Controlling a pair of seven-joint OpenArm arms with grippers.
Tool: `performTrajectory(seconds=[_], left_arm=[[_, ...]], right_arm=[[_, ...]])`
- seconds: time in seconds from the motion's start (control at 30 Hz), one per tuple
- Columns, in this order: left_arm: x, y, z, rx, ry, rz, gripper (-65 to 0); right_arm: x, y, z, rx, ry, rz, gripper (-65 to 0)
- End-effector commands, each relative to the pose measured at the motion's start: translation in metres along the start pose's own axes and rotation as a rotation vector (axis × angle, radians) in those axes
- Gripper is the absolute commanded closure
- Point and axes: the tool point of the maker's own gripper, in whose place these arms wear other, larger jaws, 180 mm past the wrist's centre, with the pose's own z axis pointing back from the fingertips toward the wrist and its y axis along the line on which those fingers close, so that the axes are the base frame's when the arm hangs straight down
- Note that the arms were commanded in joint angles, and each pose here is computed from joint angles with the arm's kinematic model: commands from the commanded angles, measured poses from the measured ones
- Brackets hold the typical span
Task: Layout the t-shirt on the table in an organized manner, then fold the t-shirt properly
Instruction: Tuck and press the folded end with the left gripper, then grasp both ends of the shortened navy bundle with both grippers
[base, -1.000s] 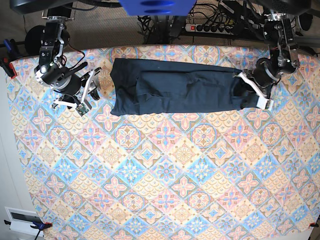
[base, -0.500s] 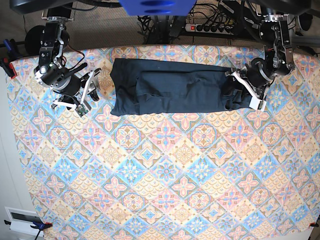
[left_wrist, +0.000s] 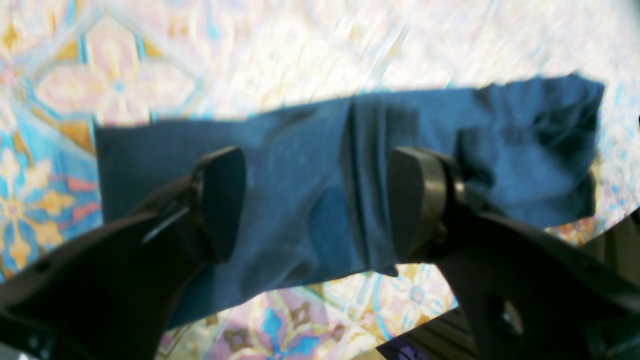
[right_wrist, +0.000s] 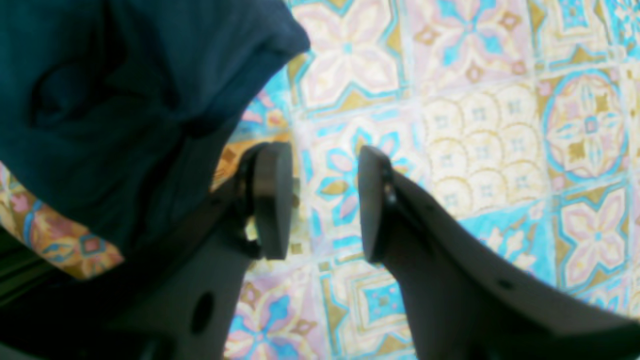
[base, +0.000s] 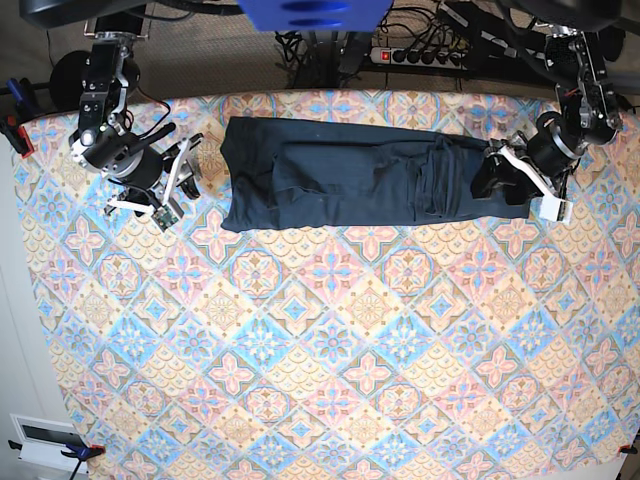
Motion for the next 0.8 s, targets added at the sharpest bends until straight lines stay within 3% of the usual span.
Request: performTrajectory(seconds=[0.0, 0.27, 0.53, 0.77], left_arm=[[0.010, 0.007, 0.004, 0.007, -0.018, -0.018, -43.2], [-0.001, 0.021, 0.002, 0.061, 0.028, -0.043, -43.2], [-0.043, -0.004, -0.026, 0.014, 0.134, -0.033, -43.2], [-0.054, -0.007, -0.042, -0.006, 0.138, 0.040, -43.2]], right_arm=[[0.013, -0.005, 0.005, -0.014, -0.044, 0.017, -21.3], [-0.001, -0.003, 0.003, -0.004, 0.030, 0.008, -21.8], [0.025, 0.029, 0.007, 0.189, -0.101, -0.104, -21.9], [0.043, 0.052, 0.009, 0.289, -0.195, -0.181, -21.8]])
